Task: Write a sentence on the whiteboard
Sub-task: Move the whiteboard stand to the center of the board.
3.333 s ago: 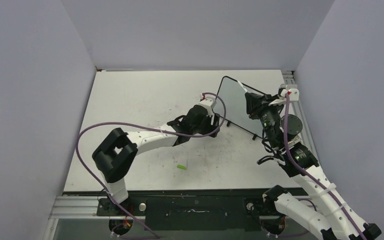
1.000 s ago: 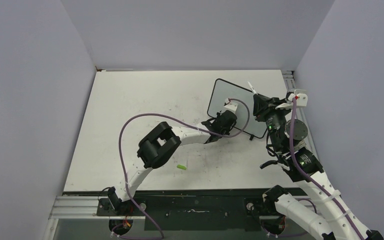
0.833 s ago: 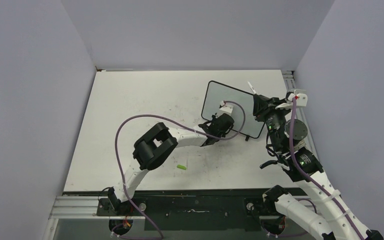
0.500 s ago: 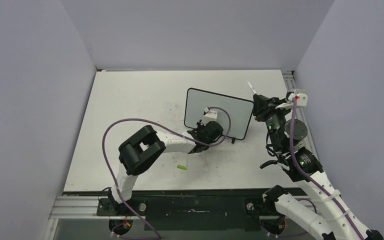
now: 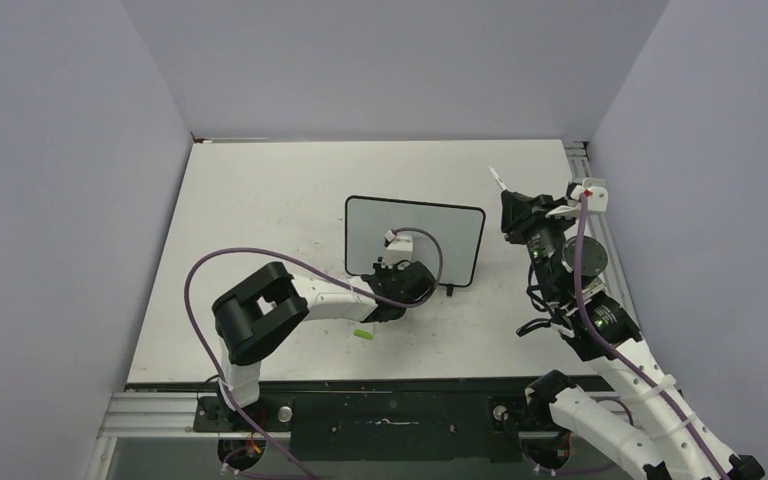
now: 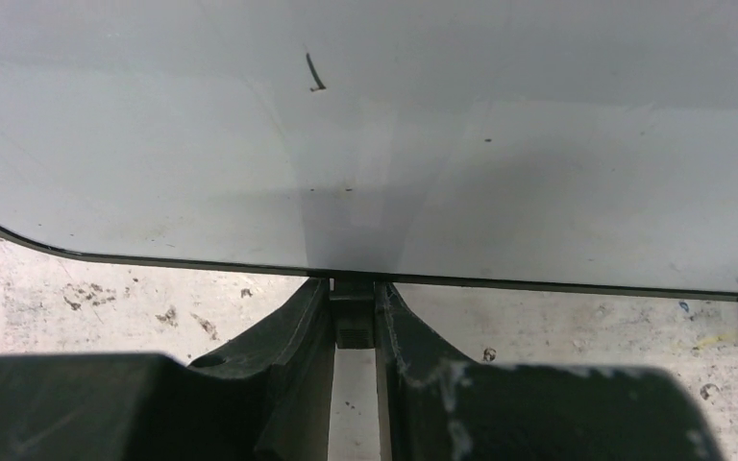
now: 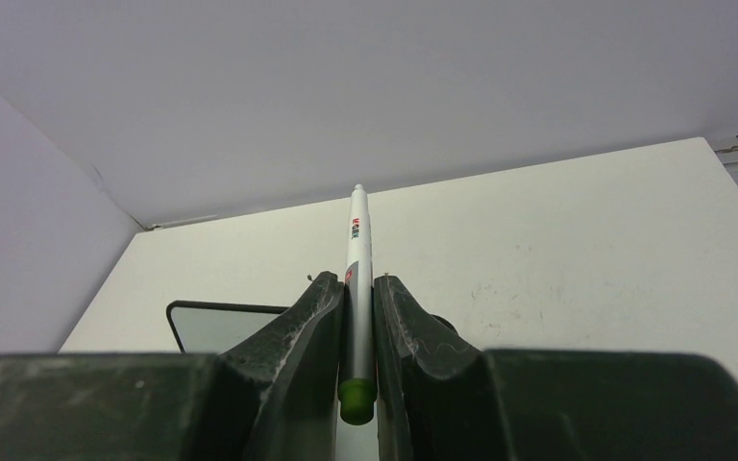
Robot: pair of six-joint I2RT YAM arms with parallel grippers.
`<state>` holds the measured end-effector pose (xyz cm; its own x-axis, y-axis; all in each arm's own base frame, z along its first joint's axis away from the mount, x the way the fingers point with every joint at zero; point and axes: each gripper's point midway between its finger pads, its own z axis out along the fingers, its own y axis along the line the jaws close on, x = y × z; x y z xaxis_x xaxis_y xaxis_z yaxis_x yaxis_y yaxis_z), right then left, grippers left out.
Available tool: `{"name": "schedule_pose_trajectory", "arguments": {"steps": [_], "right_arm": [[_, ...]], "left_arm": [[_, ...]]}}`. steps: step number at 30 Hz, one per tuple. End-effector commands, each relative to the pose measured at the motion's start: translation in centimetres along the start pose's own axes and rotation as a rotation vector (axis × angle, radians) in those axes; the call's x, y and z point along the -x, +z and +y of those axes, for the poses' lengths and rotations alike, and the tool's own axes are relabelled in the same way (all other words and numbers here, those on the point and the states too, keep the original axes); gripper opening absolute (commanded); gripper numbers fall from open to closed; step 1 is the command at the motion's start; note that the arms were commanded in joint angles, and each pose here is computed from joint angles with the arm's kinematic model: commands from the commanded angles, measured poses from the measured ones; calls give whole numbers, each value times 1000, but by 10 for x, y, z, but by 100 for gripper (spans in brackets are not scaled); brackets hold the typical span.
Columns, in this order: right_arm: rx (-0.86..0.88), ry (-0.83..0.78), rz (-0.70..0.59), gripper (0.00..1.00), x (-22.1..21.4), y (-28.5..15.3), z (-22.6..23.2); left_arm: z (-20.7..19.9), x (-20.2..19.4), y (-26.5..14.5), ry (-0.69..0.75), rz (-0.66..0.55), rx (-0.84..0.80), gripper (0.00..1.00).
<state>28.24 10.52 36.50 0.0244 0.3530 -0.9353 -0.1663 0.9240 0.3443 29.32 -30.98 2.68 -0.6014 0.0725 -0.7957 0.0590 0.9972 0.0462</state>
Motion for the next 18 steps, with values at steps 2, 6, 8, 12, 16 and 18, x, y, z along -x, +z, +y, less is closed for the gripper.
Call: {"name": "schedule_pose_trajectory", "arguments": {"steps": [2, 6, 8, 12, 16, 18], "right_arm": [[23, 20, -17, 5, 5, 1, 6], [16, 17, -21, 5, 6, -1, 5], [13, 17, -22, 5, 7, -1, 4], [17, 17, -22, 5, 8, -1, 5], [16, 16, -23, 5, 9, -1, 5], [16, 14, -22, 5, 10, -1, 5]], "left_arm": [[-4, 13, -18, -29, -14, -14, 17], [-5, 10, -22, -38, 8, -43, 34], [-6, 7, -24, -40, 21, -57, 39], [-10, 10, -39, -19, 1, -84, 44], [-9, 14, -58, 2, 15, -126, 51], [-4, 18, -70, -11, 19, -153, 55]]}}
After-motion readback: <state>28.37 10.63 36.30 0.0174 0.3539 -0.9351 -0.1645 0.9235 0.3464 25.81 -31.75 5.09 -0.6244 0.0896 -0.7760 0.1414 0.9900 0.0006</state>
